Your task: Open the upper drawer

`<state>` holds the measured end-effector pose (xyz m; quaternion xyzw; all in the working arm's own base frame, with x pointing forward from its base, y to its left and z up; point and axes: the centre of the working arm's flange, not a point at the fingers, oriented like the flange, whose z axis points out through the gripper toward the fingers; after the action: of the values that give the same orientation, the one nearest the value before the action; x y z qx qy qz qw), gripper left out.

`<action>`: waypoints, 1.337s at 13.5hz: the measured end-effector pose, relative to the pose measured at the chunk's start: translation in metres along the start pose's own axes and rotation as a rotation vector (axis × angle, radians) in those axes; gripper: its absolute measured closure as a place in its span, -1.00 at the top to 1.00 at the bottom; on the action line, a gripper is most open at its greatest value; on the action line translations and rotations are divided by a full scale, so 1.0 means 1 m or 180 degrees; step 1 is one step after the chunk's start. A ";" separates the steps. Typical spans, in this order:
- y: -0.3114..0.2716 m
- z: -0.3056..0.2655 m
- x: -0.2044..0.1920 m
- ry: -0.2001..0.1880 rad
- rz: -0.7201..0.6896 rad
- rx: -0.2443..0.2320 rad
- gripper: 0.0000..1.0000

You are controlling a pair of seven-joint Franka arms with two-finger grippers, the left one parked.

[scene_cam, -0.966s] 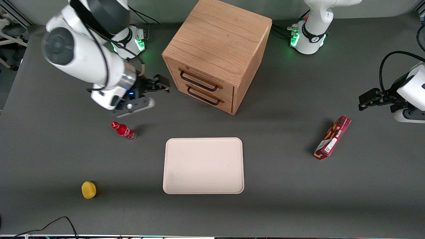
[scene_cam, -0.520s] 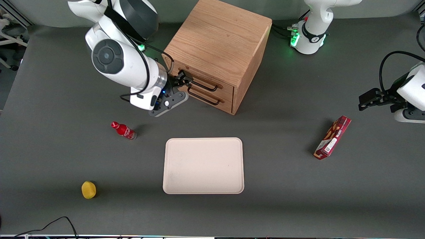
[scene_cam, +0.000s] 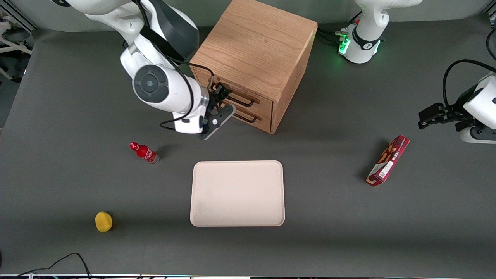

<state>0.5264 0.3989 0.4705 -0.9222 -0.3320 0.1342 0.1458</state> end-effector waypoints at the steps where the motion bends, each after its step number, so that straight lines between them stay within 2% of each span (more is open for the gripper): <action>1: -0.009 0.007 0.002 -0.0032 -0.0088 -0.0007 1.00; 7: -0.017 0.017 0.004 -0.0092 -0.0712 -0.0043 1.00; 15: -0.011 0.045 0.006 -0.0178 -0.0888 -0.0108 1.00; 18: -0.012 0.057 0.005 -0.0175 -0.0931 -0.0125 1.00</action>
<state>0.5039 0.4213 0.4218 -0.8626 -0.4693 0.1302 0.1366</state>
